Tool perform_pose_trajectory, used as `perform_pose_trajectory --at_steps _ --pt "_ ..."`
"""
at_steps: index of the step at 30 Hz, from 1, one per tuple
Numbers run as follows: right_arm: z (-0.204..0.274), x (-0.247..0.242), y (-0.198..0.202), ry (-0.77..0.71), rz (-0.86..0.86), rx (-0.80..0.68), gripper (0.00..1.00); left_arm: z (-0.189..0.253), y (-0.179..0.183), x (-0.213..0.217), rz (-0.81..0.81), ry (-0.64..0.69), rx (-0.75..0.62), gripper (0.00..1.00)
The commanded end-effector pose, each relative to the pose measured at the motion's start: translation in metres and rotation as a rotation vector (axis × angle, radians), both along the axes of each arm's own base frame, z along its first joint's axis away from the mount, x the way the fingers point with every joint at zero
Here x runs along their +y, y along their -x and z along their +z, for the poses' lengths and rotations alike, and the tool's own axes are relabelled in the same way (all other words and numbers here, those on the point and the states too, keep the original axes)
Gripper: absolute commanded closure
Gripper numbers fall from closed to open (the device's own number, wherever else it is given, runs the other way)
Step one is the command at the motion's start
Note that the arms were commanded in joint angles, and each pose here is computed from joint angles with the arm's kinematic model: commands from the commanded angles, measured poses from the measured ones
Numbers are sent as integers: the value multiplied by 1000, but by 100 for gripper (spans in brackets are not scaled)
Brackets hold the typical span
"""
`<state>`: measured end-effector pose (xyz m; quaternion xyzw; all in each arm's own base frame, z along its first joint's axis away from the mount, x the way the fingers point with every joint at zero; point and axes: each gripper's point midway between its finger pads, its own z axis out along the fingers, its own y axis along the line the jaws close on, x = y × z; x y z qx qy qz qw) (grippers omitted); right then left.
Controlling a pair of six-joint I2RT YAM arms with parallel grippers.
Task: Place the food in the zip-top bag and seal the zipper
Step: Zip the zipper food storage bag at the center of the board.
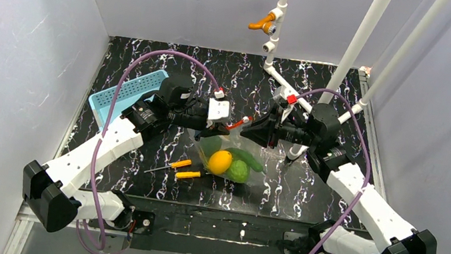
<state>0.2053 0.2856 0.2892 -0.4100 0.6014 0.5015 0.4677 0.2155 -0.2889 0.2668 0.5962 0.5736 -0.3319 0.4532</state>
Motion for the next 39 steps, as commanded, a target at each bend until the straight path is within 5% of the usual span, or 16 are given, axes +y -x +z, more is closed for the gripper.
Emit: perform_pose_trajectory --at_steps 1,6,14,21,27,31,32,35,39 --pt "32 3 -4 -61 11 -86 68 21 8 1 -27 48 -37 100" --pt "29 3 -9 -56 -6 -79 69 23 9 2 -25 51 -38 100" --pt "18 -2 -27 -25 -108 -44 40 26 10 4 -21 56 -56 100" --pt "26 4 6 -67 119 -52 53 27 10 3 -24 59 -55 100" --pt "35 8 3 -84 133 -12 64 24 10 4 -22 56 -49 100" --pt "35 10 -1 -81 131 0 90 27 10 3 -12 64 -38 100" --pt "35 10 -1 -80 129 -1 99 29 11 3 -10 71 -22 95" --pt "33 9 -1 -71 120 -19 99 39 15 -4 2 112 81 56" --pt "28 6 0 -60 101 -39 99 60 15 -19 -5 169 214 26"
